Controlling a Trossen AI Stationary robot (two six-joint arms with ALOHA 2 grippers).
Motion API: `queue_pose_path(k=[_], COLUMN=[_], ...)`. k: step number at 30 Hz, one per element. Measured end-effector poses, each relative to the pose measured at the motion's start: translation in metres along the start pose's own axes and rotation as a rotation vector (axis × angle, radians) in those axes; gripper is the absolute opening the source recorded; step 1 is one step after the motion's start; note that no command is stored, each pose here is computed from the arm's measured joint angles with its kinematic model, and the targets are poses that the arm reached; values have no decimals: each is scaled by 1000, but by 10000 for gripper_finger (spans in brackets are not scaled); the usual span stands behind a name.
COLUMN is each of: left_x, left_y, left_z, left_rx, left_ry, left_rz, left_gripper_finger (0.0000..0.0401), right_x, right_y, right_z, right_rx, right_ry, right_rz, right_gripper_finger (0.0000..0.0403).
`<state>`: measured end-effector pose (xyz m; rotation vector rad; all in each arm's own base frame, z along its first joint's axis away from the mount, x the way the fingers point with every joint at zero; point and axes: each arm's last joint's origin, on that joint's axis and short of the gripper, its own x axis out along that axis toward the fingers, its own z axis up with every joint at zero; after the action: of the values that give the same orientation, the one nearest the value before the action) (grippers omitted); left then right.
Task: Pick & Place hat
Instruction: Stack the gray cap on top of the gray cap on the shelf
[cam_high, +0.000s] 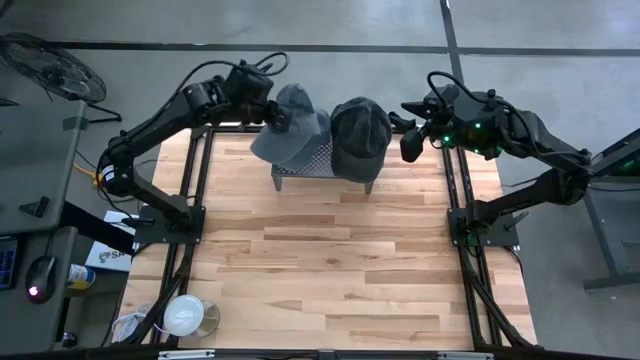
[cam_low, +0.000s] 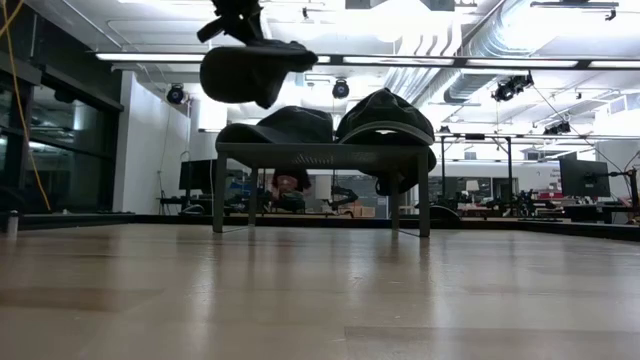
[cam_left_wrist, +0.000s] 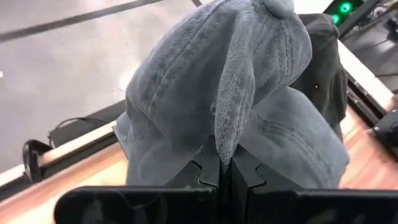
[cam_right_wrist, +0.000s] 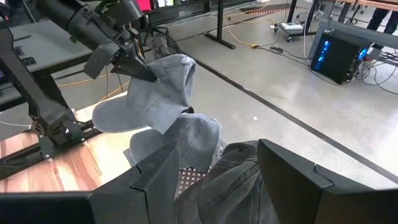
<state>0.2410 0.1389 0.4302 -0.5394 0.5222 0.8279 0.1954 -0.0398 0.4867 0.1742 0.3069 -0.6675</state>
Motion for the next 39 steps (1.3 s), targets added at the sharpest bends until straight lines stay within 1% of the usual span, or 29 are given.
queue_pose_path(k=[4,7,16,30,39], left_x=[3,15,49,81,95], left_y=[5,2,0,-4,-5], left_z=[3,4,1,-4,-11], left_rx=[-37,-22,-16,3,3], left_ry=[11,28,47,100,157], left_rz=[-14,-35,87,120,133], left_gripper_finger=[0,0,0,0,0], right_x=[0,0,0,0,0], right_y=[0,0,0,0,0], right_z=[0,0,0,0,0], right_rx=[0,-1,1,6,6], right_ry=[0,0,0,1,1], right_rz=[0,0,-3,-4,-4], right_gripper_finger=[209,209,209,209,209])
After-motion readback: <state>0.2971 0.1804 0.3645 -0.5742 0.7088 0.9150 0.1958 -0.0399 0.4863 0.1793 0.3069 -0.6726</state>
